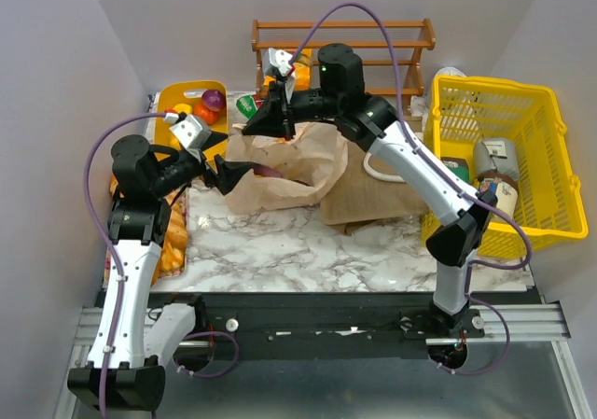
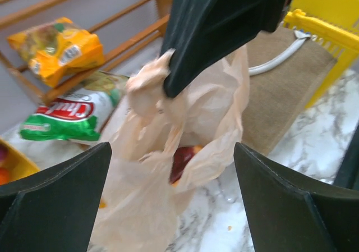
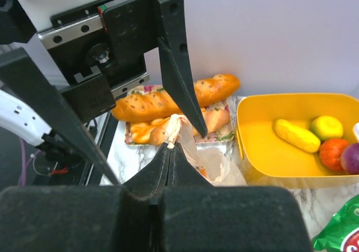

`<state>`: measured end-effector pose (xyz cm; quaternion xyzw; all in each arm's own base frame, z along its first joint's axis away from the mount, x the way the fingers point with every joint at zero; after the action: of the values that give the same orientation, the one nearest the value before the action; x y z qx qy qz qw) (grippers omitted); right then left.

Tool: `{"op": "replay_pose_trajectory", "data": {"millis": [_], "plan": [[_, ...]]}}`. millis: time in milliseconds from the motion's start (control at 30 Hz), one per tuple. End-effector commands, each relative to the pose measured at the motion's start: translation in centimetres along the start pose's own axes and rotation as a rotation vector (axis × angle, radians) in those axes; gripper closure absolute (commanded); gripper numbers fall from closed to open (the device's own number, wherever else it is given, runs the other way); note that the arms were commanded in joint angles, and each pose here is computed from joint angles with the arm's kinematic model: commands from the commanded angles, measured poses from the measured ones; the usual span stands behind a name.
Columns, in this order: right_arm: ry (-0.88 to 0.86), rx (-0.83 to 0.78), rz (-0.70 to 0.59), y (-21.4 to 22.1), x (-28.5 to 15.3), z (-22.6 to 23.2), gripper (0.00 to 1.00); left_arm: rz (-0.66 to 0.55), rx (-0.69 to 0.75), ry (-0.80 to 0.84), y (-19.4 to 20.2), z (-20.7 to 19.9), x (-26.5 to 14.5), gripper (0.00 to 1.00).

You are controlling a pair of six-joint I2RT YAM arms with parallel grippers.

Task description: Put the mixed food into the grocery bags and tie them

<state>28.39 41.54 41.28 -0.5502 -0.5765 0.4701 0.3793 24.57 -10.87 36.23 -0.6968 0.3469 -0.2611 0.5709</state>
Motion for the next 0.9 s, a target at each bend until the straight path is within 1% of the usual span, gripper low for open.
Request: {"op": "replay_pose_trajectory", "data": {"millis": [0, 67, 167, 200, 267, 300, 400, 467, 500, 533, 600, 667, 733, 767, 800, 867], "plan": [[0.064, -0.043, -0.053, -4.5, -2.2, 0.8, 0.99, -0.038, 0.149, -0.117, -2.0, 0.1, -1.9, 0.01], [0.055, -0.037, -0.061, -5.1, -2.7, 1.5, 0.99, -0.058, 0.17, -0.114, -2.6, -0.2, -2.0, 0.01], [0.022, -0.03, -0.075, -5.8, -3.2, 2.5, 0.99, -0.1, 0.188, -0.039, -4.0, -1.3, -1.7, 0.01], [0.014, -0.028, -0.079, -6.0, -3.3, 2.8, 0.99, -0.127, 0.196, -0.004, -4.9, -1.7, -1.4, 0.01], [0.0, -0.02, -0.078, -6.0, -3.6, 3.3, 0.99, -0.14, 0.205, 0.083, -5.4, -2.6, -1.1, 0.01], [-0.006, -0.014, -0.078, -5.9, -3.6, 3.5, 0.99, -0.177, 0.206, 0.122, -6.3, -3.0, -0.8, 0.01], [-0.018, -0.009, -0.077, -5.8, -3.8, 3.9, 0.99, -0.195, 0.208, 0.237, -6.6, -3.5, 0.1, 0.01], [-0.02, 0.004, -0.073, -5.6, -3.8, 4.0, 0.99, -0.175, 0.124, 0.325, -6.4, -4.3, 0.3, 0.01], [-0.015, 0.006, -0.072, -5.6, -3.9, 4.0, 0.99, -0.191, 0.141, 0.357, -6.6, -4.2, 0.6, 0.01], [-0.006, 0.009, -0.067, -5.5, -3.9, 3.9, 0.99, -0.18, 0.069, 0.386, -6.5, -4.6, 0.6, 0.01], [0.007, 0.012, -0.063, -5.4, -3.9, 3.9, 0.99, -0.155, 0.058, 0.439, -5.9, -4.8, 0.8, 0.01], [0.024, 0.021, -0.056, -5.2, -3.9, 3.6, 0.99, -0.127, 0.04, 0.458, -5.2, -5.0, 0.9, 0.01], [0.027, 0.03, -0.054, -5.1, -3.8, 3.5, 0.99, -0.082, -0.007, 0.449, -3.9, -4.8, 1.1, 0.01], [0.028, 0.032, -0.054, -5.1, -3.7, 3.4, 0.99, -0.074, 0.026, 0.446, -3.3, -4.6, 1.3, 0.01], [0.029, 0.033, -0.057, -5.2, -3.7, 3.4, 0.99, -0.035, -0.034, 0.423, -2.2, -4.3, 1.5, 0.01], [0.03, 0.034, -0.059, -5.3, -3.6, 3.2, 0.99, -0.014, -0.051, 0.412, -1.1, -4.2, 1.7, 0.01]]}}
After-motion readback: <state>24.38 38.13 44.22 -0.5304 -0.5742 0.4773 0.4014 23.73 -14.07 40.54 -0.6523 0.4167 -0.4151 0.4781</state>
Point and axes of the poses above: each gripper's point midway between its finger pads, its own x axis out along the fingers, its own z axis along the line the jaws close on, y = z × x, the point moved 4 cm from there along -x, back along the fingers, and after that the axes turned 13 degrees about -x, right-handed, at the moved point
